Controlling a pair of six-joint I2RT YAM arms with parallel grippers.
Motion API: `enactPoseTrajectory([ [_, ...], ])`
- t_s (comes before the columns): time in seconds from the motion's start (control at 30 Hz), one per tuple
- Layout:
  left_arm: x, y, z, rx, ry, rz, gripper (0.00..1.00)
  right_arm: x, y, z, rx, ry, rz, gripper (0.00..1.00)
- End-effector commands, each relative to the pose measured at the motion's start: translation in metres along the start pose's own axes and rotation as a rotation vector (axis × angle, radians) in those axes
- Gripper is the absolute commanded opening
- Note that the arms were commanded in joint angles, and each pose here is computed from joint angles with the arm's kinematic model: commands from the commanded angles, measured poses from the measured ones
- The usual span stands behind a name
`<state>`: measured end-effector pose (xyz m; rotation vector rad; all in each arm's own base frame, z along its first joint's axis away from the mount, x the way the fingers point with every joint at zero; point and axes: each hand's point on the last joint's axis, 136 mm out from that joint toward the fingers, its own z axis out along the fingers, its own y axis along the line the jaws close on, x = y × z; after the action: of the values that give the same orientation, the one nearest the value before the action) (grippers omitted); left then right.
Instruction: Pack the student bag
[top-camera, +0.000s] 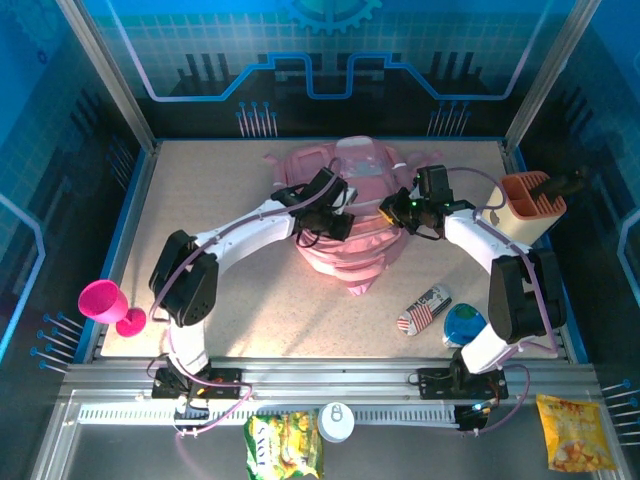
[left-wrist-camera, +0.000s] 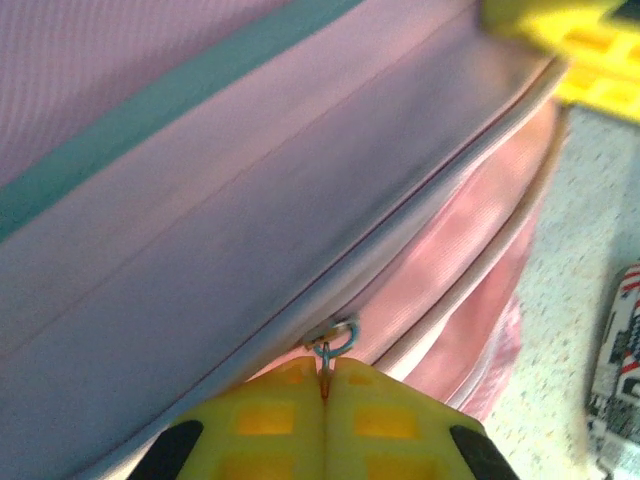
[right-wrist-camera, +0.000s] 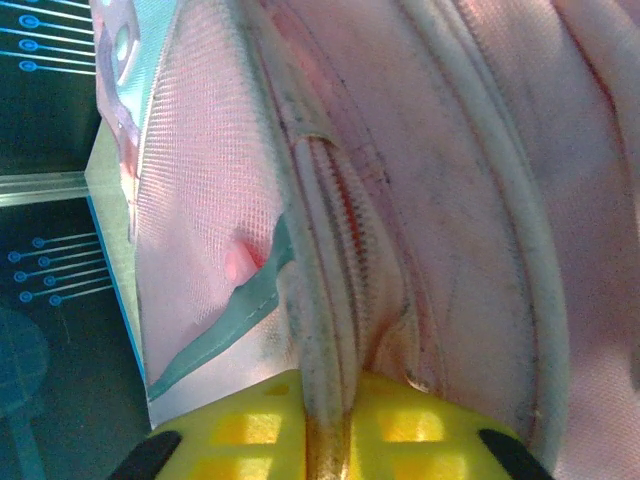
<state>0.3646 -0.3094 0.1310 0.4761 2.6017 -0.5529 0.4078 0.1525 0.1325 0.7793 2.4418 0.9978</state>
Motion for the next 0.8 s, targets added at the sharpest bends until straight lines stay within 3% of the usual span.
enactPoseTrajectory([
  [0.0,0.017,0.029,-0.018,-0.042,0.020,-0.030,0.00,-0.021,-0.009,-0.007,0.058,-0.072,-0.032,0.13],
  [0.2,0.037,0.054,-0.024,-0.077,0.023,-0.082,0.00,-0.025,-0.015,-0.006,0.099,-0.078,-0.059,0.11],
  [0.37,0.035,0.085,-0.031,-0.114,0.005,-0.122,0.00,-0.025,-0.017,-0.004,0.106,-0.074,-0.069,0.11],
  [0.67,-0.004,0.129,-0.036,-0.128,-0.073,-0.232,0.02,-0.021,-0.013,-0.002,0.087,-0.043,-0.127,0.12],
  [0.77,-0.019,0.130,-0.036,-0.116,-0.105,-0.252,0.13,-0.019,-0.010,-0.002,0.077,-0.022,-0.154,0.16],
])
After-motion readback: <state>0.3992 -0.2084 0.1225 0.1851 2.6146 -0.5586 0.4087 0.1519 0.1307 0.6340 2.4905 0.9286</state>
